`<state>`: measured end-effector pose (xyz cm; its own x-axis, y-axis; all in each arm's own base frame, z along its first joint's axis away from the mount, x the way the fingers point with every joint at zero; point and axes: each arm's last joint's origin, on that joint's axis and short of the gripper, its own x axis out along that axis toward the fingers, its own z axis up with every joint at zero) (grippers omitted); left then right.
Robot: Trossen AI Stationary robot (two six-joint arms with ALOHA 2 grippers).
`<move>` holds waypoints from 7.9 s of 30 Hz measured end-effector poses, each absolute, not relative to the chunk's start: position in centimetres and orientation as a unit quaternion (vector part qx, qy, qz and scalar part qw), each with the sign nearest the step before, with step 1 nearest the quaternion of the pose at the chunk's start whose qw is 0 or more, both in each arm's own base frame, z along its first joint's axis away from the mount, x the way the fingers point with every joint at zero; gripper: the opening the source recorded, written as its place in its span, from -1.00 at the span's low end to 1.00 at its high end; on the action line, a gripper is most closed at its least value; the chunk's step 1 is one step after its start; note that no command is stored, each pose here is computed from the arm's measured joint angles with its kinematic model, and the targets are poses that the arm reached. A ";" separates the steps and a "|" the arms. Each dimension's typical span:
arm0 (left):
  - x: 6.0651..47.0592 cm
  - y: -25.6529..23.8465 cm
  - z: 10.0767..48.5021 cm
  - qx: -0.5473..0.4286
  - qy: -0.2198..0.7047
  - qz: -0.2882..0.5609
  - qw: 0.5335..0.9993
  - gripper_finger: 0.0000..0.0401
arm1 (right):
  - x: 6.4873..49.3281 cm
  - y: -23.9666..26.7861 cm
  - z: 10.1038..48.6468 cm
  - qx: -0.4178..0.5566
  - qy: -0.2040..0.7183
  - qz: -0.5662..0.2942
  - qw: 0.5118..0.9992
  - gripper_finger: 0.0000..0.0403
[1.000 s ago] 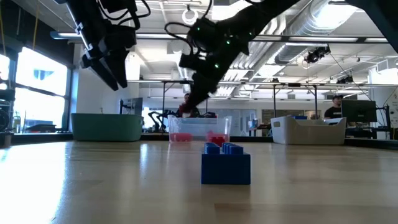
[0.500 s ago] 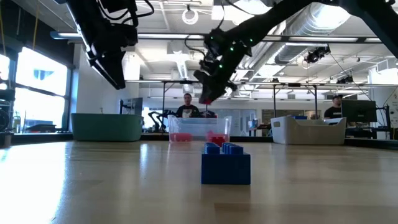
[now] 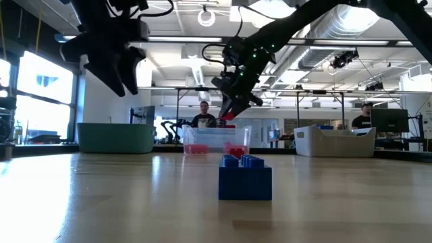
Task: Sort & place blocks by color
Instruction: Put the red game piece into the transparent bin, then put the orange game piece into the green bin, then put the red game piece into the transparent bin
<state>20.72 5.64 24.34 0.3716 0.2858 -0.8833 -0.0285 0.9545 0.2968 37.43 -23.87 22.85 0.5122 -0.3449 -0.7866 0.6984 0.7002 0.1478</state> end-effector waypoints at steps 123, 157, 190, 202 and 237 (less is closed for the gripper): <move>21.8 -3.3 19.3 0.183 0.631 0.047 0.752 -0.48 | 41.0 -7.6 31.2 0.125 0.513 -0.266 0.807 0.29; 14.1 19.4 22.2 -0.035 0.535 0.452 0.712 -0.26 | 39.9 -7.1 30.8 0.171 0.556 -0.283 0.763 0.29; 13.7 20.4 22.6 -0.063 0.484 0.453 0.745 0.15 | 41.2 -10.5 27.5 0.365 0.505 -0.380 0.683 0.29; 14.8 19.8 22.6 -0.067 0.473 0.425 0.769 0.15 | 43.4 -11.0 21.3 0.364 0.546 -0.411 0.633 0.29; 15.8 19.1 22.7 -0.053 0.469 0.409 0.781 0.15 | 44.5 -13.3 14.4 0.335 0.612 -0.380 0.607 -0.42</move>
<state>15.82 19.10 22.65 0.2243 0.5896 -0.7759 -0.6884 0.6594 0.3021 44.47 -13.29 14.38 -0.0382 -0.0517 -0.9979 0.8719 0.4862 -0.0585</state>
